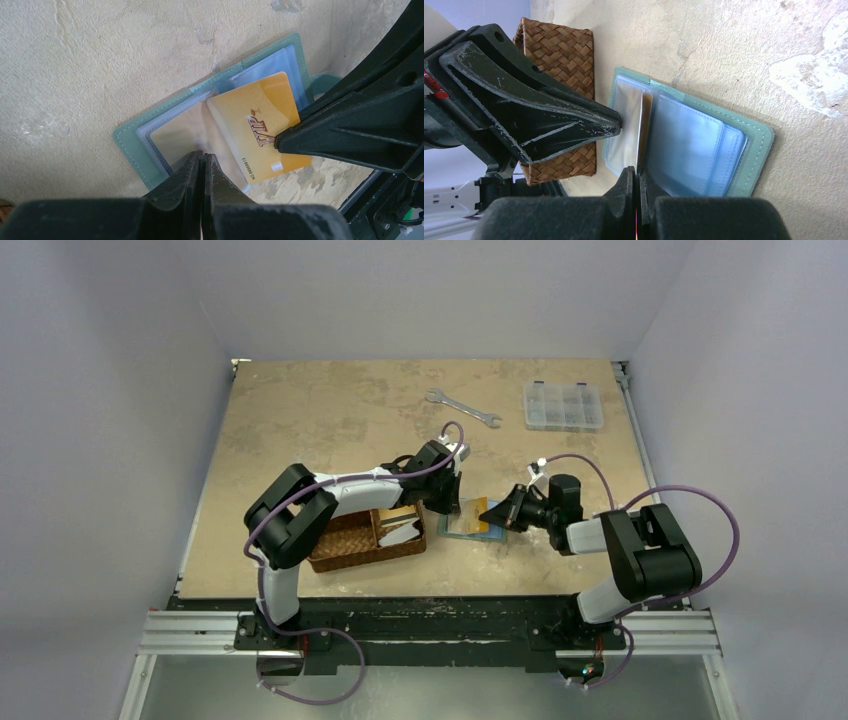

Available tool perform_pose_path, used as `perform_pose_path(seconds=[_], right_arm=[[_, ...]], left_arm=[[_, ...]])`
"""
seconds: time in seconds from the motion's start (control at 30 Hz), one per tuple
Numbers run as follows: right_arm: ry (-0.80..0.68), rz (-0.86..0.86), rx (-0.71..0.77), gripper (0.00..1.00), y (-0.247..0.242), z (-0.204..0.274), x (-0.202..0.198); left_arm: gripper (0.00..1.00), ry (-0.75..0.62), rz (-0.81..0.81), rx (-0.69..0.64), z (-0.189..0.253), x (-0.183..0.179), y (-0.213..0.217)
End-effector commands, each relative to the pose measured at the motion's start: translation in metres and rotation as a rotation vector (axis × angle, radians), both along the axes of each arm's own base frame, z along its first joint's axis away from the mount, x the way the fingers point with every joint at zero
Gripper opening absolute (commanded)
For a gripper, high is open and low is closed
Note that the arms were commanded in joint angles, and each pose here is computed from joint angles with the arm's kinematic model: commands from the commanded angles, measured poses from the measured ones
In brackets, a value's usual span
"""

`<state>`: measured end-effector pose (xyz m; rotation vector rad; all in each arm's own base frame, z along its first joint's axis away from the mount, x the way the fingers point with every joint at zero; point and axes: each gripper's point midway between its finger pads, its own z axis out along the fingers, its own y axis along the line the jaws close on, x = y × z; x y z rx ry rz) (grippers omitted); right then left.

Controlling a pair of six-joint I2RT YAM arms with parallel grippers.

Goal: Put the credit cards into the card holder
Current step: Insert the credit card into the card holder.

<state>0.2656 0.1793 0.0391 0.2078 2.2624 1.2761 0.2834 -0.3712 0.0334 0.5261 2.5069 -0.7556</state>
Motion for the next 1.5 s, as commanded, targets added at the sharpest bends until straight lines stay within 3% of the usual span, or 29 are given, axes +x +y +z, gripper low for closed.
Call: perform_pose_path(seconds=[0.0, 0.47, 0.8, 1.1, 1.47], right_arm=[[-0.068, -0.008, -0.044, 0.00, -0.002, 0.004, 0.015], [0.006, -0.058, -0.190, 0.00, -0.020, -0.005, 0.015], [0.036, 0.002, -0.090, 0.00, -0.004, -0.006, 0.006], [0.090, -0.088, 0.043, 0.00, 0.003, -0.010, -0.009], [0.112, -0.233, -0.018, 0.00, -0.017, -0.009, -0.011]], left_arm=[[0.00, 0.036, -0.023, 0.085, -0.026, -0.015, 0.015], [0.00, 0.031, -0.035, 0.107, -0.031, -0.015, 0.018], [0.00, 0.033, -0.039, 0.086, -0.027, -0.014, 0.013], [0.00, 0.046, -0.036, 0.069, -0.028, -0.016, 0.011], [0.00, 0.043, -0.033, 0.072, -0.028, -0.016, 0.012]])
